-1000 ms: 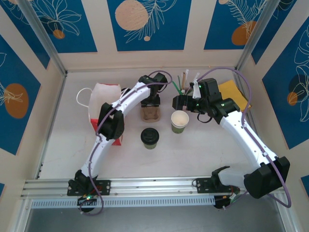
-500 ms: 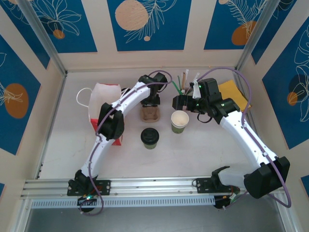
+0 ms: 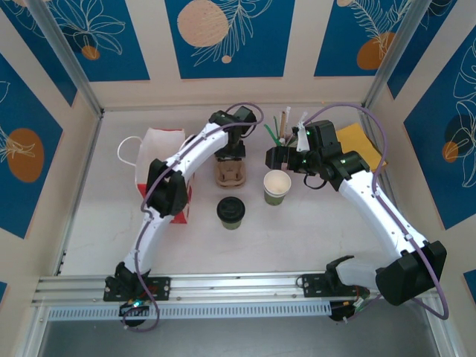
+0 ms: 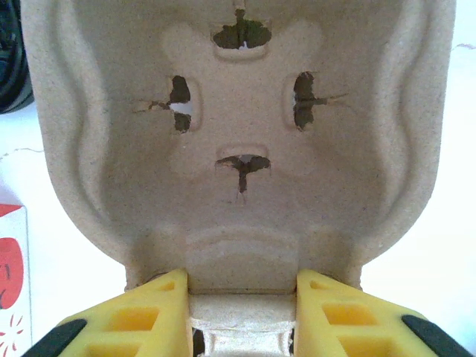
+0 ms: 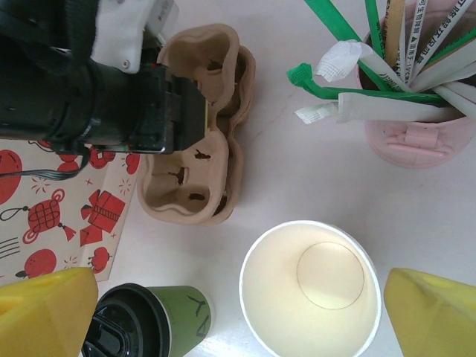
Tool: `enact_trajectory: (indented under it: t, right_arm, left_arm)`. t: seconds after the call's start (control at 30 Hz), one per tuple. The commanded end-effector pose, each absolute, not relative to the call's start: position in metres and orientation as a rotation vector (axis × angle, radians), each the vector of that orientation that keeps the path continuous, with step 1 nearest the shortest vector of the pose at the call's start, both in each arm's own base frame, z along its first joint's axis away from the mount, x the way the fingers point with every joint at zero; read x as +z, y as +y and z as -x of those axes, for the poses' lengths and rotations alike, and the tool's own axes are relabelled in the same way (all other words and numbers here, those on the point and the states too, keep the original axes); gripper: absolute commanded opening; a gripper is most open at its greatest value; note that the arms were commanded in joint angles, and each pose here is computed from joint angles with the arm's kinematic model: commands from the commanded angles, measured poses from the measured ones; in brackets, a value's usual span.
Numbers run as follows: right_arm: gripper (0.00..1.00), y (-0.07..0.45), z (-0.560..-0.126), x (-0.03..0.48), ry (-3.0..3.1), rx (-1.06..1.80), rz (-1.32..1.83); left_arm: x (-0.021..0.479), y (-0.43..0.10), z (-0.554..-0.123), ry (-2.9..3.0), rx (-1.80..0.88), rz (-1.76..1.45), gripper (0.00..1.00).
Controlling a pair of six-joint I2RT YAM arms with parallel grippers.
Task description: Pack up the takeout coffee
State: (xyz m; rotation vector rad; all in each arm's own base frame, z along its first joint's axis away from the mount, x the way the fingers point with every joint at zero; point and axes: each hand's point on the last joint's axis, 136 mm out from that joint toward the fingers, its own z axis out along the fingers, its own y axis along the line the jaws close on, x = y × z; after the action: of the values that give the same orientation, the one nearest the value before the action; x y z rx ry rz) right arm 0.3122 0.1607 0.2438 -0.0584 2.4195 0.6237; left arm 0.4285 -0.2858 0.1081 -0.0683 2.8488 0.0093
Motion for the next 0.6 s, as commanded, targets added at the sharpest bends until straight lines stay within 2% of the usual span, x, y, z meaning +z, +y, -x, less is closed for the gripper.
enact_trajectory:
  t: [0.0, 0.23, 0.57]
  right_arm:
    - [0.99, 0.164, -0.307, 0.249, 2.408, 0.662, 0.073]
    - [0.99, 0.165, -0.307, 0.25, 2.408, 0.665, 0.075]
    - [0.99, 0.172, -0.3, 0.255, 2.399, 0.687, 0.095]
  left_arm:
    - [0.136, -0.28, -0.425, 2.818, -0.006, 0.081, 0.32]
    - [0.155, -0.282, -0.423, 2.792, -0.051, 0.071, 0.32]
    - [0.206, -0.286, -0.415, 2.685, -0.112, 0.01, 0.32]
